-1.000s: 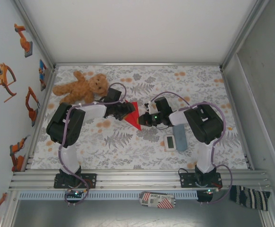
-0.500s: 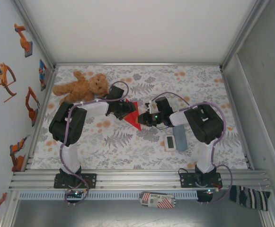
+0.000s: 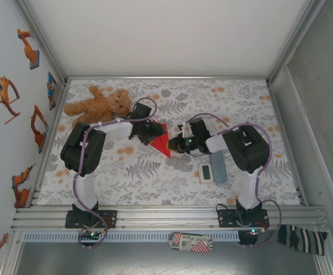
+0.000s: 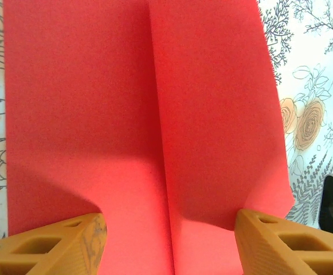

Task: Fold a paper plane with a square sheet of paper (pick it up from the middle)
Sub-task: Fourth fold the wing at the center of the table.

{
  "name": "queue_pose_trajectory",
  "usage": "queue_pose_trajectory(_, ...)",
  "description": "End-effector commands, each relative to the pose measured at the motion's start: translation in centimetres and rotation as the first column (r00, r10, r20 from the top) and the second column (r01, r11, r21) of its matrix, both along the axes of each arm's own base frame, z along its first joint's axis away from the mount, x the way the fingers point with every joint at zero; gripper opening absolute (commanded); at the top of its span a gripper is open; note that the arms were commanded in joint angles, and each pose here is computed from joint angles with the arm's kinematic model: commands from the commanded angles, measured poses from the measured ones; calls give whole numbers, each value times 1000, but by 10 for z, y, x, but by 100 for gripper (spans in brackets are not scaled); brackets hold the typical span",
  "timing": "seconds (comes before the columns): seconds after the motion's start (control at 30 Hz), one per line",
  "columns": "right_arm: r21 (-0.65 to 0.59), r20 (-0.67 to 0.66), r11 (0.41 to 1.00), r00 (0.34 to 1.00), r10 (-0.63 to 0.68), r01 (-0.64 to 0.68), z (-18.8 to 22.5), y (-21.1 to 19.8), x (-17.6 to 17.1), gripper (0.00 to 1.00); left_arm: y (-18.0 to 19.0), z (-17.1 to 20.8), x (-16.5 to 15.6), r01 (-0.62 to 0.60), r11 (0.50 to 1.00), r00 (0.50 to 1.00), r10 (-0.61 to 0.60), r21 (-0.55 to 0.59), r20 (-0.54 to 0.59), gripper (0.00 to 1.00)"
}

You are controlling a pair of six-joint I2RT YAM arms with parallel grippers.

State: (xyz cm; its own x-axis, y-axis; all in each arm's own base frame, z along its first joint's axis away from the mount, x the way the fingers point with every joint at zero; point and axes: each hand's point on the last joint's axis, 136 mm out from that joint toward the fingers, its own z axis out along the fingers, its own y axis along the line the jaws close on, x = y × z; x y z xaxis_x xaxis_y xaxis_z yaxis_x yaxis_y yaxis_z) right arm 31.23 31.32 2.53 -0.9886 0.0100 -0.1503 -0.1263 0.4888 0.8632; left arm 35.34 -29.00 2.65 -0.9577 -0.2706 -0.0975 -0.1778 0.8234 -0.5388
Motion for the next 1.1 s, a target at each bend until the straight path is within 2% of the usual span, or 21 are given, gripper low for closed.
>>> queue_pose_trajectory(0.0,-151,-133,986,987,-86,65,-51,-28,-12,11,24,-37,-29,27,989,992,-10,142,-122,64)
queue_pose_trajectory(0.27,-177,-157,983,984,-84,55,-60,-31,-15,10,-6,35,8,43,999,997,-42,-9,72,66)
queue_pose_trajectory(0.47,-222,-164,975,984,-64,27,-68,-35,-19,9,-10,64,15,50,996,986,-36,-80,164,65)
queue_pose_trajectory(0.53,-233,-163,972,985,-62,22,-69,-37,-19,9,-14,68,13,69,991,982,-47,-117,182,62)
queue_pose_trajectory(0.67,-240,-167,970,984,-60,19,-72,-37,-20,9,-28,67,11,109,974,979,-71,-199,190,47)
queue_pose_trajectory(0.77,-243,-166,970,984,-62,20,-73,-38,-20,9,-31,60,14,105,971,982,-67,-215,176,38)
queue_pose_trajectory(0.87,-247,-164,969,984,-63,20,-74,-38,-20,9,-32,53,15,98,969,984,-61,-227,166,35)
queue_pose_trajectory(1.07,-244,-154,969,986,-64,25,-74,-39,-20,9,-28,41,13,88,972,988,-58,-217,142,35)
